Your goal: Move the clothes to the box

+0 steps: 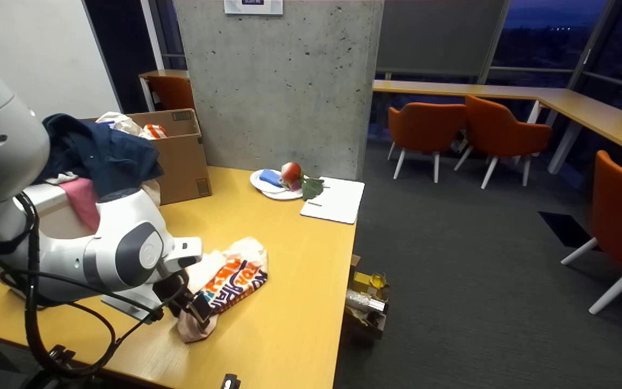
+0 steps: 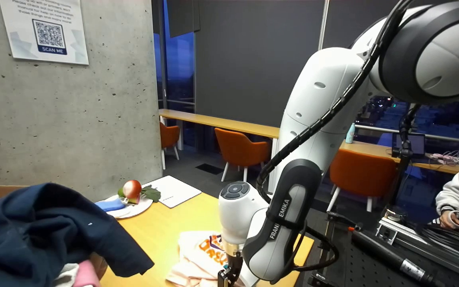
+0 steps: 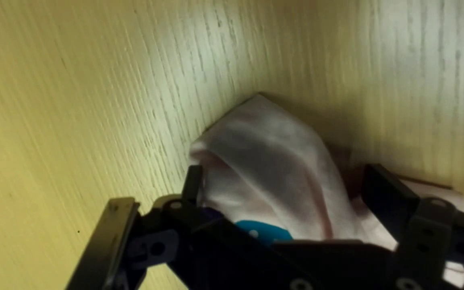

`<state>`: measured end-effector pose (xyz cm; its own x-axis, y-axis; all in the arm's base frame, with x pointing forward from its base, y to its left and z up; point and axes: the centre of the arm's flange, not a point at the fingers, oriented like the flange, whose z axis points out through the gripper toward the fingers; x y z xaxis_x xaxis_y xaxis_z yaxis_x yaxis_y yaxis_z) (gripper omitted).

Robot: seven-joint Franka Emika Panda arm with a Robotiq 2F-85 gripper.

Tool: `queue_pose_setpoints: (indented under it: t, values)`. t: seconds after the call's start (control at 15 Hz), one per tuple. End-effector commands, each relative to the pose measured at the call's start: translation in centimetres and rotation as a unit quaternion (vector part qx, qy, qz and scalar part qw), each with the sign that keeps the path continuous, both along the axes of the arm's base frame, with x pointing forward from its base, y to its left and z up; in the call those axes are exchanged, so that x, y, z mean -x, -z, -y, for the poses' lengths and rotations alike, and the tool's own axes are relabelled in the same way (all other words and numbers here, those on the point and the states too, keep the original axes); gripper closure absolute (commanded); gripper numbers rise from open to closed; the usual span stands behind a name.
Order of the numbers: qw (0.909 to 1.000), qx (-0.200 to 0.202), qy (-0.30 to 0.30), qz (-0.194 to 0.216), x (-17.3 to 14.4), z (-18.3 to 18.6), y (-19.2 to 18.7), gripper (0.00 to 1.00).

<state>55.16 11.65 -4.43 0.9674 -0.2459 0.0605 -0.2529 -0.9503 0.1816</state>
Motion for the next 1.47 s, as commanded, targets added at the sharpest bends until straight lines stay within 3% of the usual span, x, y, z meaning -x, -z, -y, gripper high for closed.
queue_pose_setpoints:
  t: [0.0, 0.07, 0.2, 0.8, 1.0, 1.4]
  values:
    - [0.9996, 0.019, 0.018, -0.006, -0.8, 0.3, 1.8, 0.00]
    - [0.9996, 0.020, 0.020, -0.005, -0.8, 0.5, 2.1, 0.25]
    - [0.9995, 0.018, 0.024, -0.004, -0.8, 0.5, 2.1, 0.32]
    - [0.9993, 0.019, 0.028, 0.019, -0.5, -0.7, -2.3, 0.99]
    - [0.9983, 0.028, 0.029, 0.041, -1.2, -0.7, -6.1, 1.00]
    - [0.9908, 0.056, 0.040, 0.116, -3.5, 0.7, -17.8, 0.98]
